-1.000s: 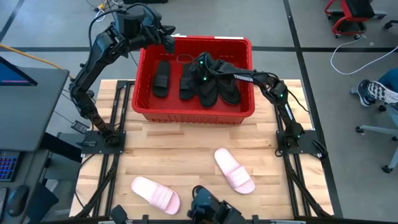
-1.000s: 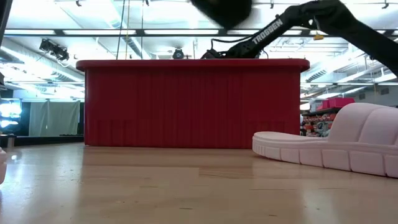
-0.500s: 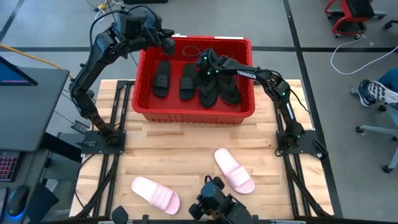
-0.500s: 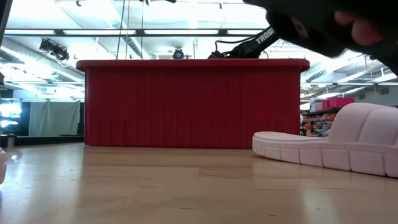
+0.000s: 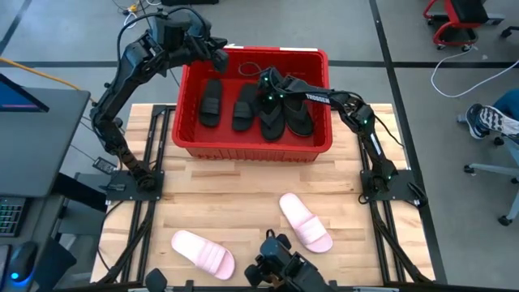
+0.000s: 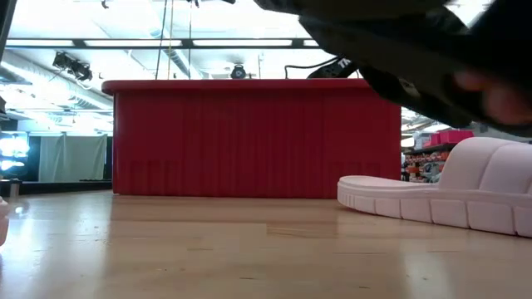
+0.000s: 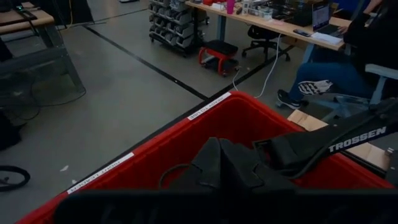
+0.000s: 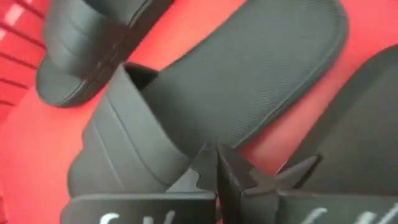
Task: Pick and place slides into bin
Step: Adjust the slippers and slides in the red container
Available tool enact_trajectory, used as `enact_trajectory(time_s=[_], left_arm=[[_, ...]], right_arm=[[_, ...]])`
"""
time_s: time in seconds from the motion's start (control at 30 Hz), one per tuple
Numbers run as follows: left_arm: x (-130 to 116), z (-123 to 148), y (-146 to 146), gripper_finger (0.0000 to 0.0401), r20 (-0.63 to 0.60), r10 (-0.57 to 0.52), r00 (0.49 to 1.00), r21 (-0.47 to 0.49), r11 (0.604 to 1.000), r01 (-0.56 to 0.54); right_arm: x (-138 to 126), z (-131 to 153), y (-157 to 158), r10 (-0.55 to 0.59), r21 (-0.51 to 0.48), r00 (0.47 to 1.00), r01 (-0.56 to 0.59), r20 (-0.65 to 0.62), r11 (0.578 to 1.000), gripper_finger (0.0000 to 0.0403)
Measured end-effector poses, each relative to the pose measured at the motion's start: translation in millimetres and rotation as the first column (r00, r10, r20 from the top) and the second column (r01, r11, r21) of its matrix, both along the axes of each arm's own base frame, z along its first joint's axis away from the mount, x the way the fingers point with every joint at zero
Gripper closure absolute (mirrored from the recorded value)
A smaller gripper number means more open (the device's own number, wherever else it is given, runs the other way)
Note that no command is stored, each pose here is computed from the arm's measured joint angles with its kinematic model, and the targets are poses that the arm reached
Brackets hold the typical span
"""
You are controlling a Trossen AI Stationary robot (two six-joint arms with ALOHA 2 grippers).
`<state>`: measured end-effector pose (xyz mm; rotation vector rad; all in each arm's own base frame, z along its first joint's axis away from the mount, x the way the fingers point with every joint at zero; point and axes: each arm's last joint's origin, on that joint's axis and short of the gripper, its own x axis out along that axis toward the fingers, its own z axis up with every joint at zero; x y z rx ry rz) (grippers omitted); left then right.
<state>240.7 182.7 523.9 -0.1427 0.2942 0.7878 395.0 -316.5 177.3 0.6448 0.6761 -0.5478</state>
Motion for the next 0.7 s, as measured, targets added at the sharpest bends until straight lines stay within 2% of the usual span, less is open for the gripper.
enact_trajectory(time_s=[0.13,0.2,0.37,0.57,0.7], left_arm=[[0,0,0,0.0381,-0.003,-0.001,1.0,-0.002,1.0,0.001],[0,0,0,0.0383,-0.004,-0.001,1.0,-0.002,1.0,0.001],[0,0,0,0.0396,-0.009,-0.003,1.0,0.004,1.0,0.003],[0,0,0,0.0382,-0.01,-0.002,1.0,0.005,1.0,0.002],[0,0,0,0.0388,-0.012,-0.002,1.0,0.005,1.0,0.002]], right_arm=[[-3,-4,2,0.028,0.023,0.998,-0.027,-0.049,0.999,0.0403],[-3,-3,2,0.045,0.023,0.998,-0.045,-0.033,0.999,0.0403],[6,4,2,0.207,-0.017,0.971,-0.206,0.121,0.978,0.0403],[7,6,2,0.207,0.028,0.964,-0.215,0.167,0.976,0.0403],[-1,13,3,0.234,0.085,0.957,-0.251,0.17,0.964,0.0403]])
